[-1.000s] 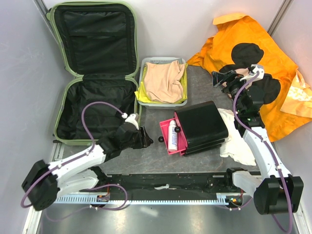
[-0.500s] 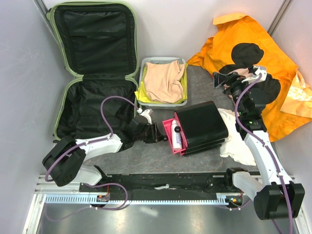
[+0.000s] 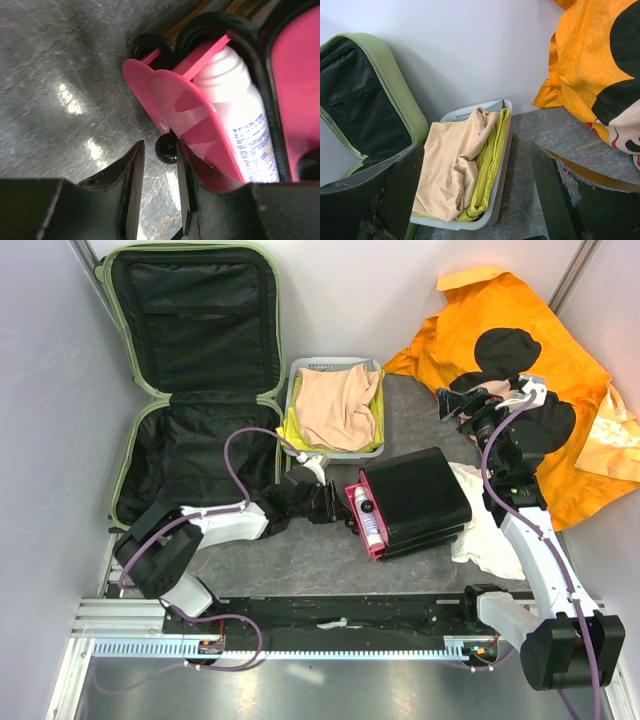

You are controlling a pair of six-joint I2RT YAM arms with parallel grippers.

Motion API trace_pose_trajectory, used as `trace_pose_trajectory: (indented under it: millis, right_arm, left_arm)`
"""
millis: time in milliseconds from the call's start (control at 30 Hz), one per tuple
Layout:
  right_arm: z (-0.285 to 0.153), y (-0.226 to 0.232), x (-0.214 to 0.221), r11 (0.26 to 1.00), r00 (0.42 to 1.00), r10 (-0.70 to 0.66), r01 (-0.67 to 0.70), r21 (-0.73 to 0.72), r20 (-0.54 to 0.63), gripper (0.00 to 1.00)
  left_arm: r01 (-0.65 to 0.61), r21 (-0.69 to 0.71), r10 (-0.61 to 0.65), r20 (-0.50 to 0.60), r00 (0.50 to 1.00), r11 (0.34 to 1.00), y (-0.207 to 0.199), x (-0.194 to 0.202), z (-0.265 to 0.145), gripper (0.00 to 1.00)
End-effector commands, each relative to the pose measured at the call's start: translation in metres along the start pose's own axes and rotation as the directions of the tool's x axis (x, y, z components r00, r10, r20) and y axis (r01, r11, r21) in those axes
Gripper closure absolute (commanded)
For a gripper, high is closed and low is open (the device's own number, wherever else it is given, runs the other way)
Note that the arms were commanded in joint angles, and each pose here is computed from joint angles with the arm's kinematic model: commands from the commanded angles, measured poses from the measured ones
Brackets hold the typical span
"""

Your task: Open, take out, and arrange the luggage

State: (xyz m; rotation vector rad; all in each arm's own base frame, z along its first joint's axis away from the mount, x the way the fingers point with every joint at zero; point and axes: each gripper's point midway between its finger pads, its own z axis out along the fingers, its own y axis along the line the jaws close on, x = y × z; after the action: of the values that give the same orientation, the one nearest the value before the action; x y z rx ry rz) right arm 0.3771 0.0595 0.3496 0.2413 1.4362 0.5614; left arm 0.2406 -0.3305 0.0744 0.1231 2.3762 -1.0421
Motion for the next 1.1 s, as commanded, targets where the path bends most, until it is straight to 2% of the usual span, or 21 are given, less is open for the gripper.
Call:
trace_pose_trajectory:
  millis: [0,367,467,533,567,600,633,667,800,933,1067]
  right_arm:
    - [0.001,0.005,-0.006,1.000,1.000,-0.005,0.006,-0.023,0.023,0.06]
    - [0.014,-0.010,0.012,0.999,0.999,-0.039,0.039,0.015,-0.032,0.06]
    - [0.019,-0.021,0.018,0.990,0.986,-0.125,0.132,0.056,-0.110,0.02]
    - [0.015,-0.041,0.034,0.964,0.947,-0.217,0.246,0.099,-0.238,0.02]
    - [0.020,-0.047,0.027,0.955,0.937,-0.239,0.274,0.112,-0.255,0.02]
    - [0.012,-0.060,0.040,0.943,0.907,-0.249,0.307,0.127,-0.340,0.02]
    - [0.011,-0.056,0.045,0.948,0.895,-0.252,0.305,0.093,-0.367,0.02]
    - [0.007,-0.073,0.038,0.944,0.895,-0.244,0.308,0.122,-0.373,0.02]
    - [-0.005,-0.078,0.049,0.953,0.892,-0.200,0.273,0.131,-0.406,0.02]
    - [-0.009,-0.082,0.077,0.973,0.886,-0.093,0.179,0.149,-0.453,0.03]
    - [-0.021,-0.095,0.096,0.966,0.866,-0.067,0.181,0.186,-0.495,0.04]
  left_arm:
    - [-0.068,0.163,0.063,0.033,0.997,0.984,-0.053,-0.019,0.009,0.62]
    - [-0.078,0.192,0.070,0.048,0.996,0.978,-0.069,-0.031,0.021,0.64]
    - [-0.086,0.172,0.077,0.060,0.995,0.981,-0.065,-0.032,0.016,0.62]
    - [-0.091,0.155,0.083,0.059,0.995,0.984,-0.059,-0.028,0.012,0.58]
    - [-0.097,0.141,0.090,0.055,0.994,0.985,-0.055,-0.026,0.010,0.57]
    - [-0.106,0.143,0.098,0.065,0.993,0.984,-0.056,-0.027,0.005,0.55]
    - [-0.107,0.133,0.101,0.055,0.993,0.985,-0.050,-0.021,0.003,0.52]
    - [-0.118,0.133,0.111,0.057,0.992,0.984,-0.049,-0.020,0.001,0.52]
    - [-0.155,0.192,0.146,0.063,0.987,0.969,-0.057,-0.016,-0.006,0.50]
    - [-0.166,0.243,0.156,0.061,0.986,0.956,-0.065,-0.014,-0.002,0.50]
    - [-0.159,0.273,0.156,0.034,0.987,0.949,-0.068,-0.010,0.012,0.51]
